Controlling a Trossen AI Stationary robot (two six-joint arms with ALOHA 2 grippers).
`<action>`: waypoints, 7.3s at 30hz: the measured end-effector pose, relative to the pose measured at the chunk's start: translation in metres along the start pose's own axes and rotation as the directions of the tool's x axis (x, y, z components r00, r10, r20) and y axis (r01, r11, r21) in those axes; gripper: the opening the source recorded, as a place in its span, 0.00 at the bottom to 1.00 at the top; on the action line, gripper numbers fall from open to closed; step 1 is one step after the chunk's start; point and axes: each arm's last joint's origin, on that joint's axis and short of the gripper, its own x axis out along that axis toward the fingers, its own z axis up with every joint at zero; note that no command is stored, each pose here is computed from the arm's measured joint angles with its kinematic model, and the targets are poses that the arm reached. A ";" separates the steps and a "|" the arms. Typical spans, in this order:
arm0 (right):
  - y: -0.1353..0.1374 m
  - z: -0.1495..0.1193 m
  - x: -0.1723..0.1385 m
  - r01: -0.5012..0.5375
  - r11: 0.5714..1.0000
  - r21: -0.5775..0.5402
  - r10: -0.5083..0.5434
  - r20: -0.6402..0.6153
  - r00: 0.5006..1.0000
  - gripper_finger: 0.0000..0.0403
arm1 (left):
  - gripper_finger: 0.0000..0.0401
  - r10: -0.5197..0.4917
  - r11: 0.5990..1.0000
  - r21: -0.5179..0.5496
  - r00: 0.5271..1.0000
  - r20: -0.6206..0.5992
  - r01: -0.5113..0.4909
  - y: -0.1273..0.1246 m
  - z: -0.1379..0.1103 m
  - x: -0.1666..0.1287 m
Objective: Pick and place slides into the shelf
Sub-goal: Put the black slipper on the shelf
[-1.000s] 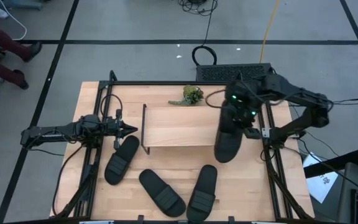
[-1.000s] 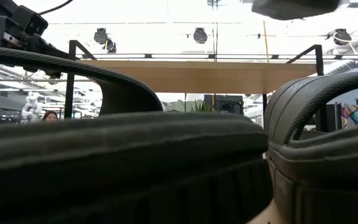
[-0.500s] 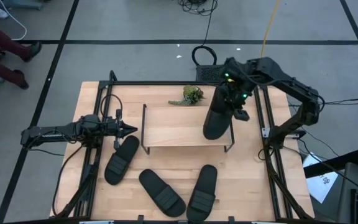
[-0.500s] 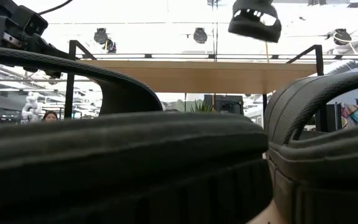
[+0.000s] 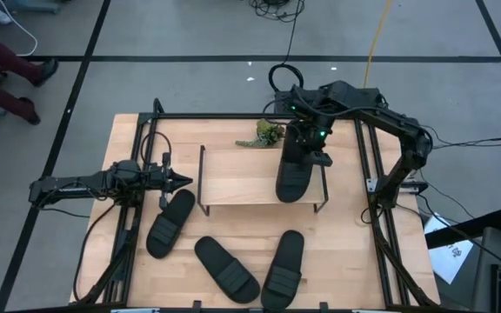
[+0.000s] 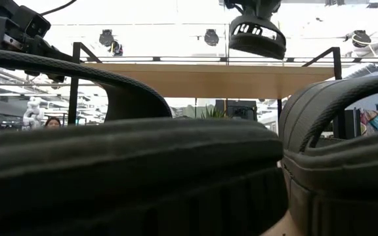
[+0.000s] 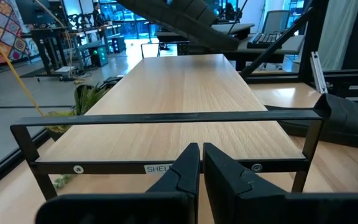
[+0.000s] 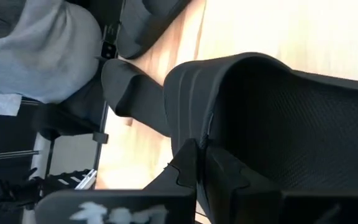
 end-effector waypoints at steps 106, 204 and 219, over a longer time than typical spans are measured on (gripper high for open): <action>0.140 -0.190 0.201 0.446 0.894 0.028 -0.391 0.533 0.750 0.00 | 0.06 0.011 0.999 0.047 1.000 0.000 -0.011 0.000 0.000 0.000; 0.139 -0.187 0.095 0.781 0.619 -0.084 -0.269 0.912 0.311 0.00 | 0.06 0.015 0.966 0.256 0.993 0.115 -0.045 0.001 0.011 -0.001; 0.108 -0.225 0.038 0.585 0.810 0.045 -0.335 0.854 0.398 0.00 | 0.06 0.017 0.961 0.269 0.986 0.163 -0.061 0.001 0.016 -0.001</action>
